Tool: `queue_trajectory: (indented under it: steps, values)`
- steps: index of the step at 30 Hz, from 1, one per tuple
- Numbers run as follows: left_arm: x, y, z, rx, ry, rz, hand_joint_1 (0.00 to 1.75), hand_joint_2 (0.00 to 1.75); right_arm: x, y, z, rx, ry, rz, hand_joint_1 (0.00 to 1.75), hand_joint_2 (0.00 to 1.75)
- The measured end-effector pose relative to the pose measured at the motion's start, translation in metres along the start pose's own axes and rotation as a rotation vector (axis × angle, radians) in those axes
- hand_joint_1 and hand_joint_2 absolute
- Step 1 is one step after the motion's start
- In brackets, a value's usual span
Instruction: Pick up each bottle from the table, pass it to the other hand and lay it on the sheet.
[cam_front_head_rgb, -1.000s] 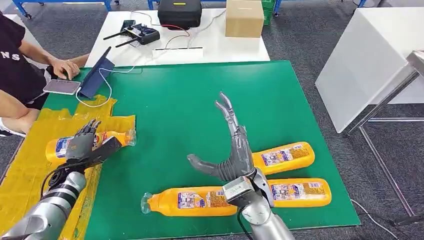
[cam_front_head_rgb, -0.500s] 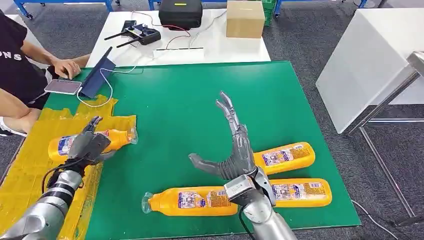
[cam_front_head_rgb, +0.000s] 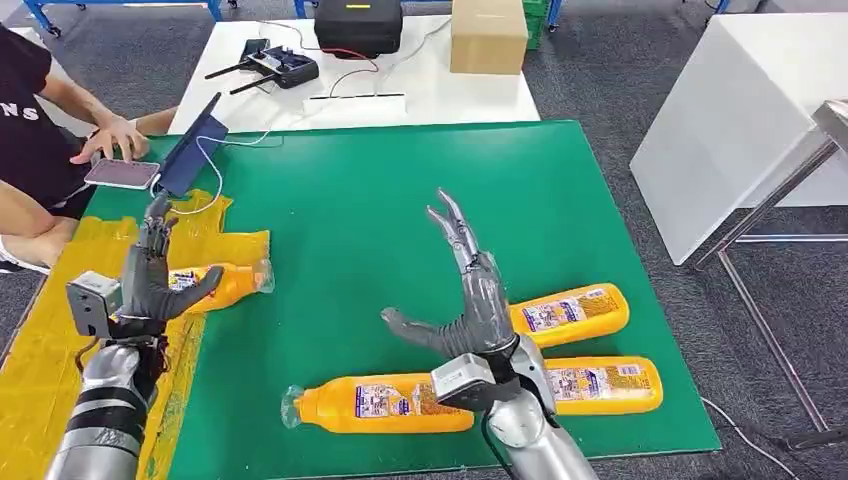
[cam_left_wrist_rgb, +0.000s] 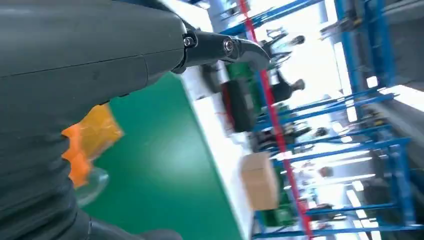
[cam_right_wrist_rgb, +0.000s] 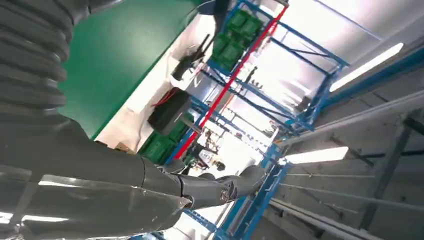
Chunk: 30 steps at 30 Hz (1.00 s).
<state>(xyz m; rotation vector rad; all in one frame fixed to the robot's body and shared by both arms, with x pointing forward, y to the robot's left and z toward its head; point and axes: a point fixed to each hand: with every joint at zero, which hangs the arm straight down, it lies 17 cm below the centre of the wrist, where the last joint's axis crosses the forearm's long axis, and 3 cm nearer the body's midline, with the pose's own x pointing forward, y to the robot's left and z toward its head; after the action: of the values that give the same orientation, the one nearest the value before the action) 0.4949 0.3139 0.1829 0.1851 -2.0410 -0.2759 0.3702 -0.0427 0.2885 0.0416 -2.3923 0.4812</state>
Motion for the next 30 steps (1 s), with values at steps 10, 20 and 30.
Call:
queue_trajectory:
  steps: [10,20,30]
  values:
    - [0.064,-0.018,-0.009,0.004,-0.158,0.113,0.00,1.75,-0.004,0.087,0.038,0.369,-0.010,0.063,0.00,1.75]
    - [0.082,-0.027,-0.021,0.009,-0.196,0.145,0.00,1.75,-0.010,0.120,0.073,0.534,-0.015,0.058,0.00,1.75]
    - [0.079,-0.032,-0.058,0.050,-0.141,0.192,0.00,1.75,-0.028,0.157,0.103,0.701,0.009,0.078,0.00,1.75]
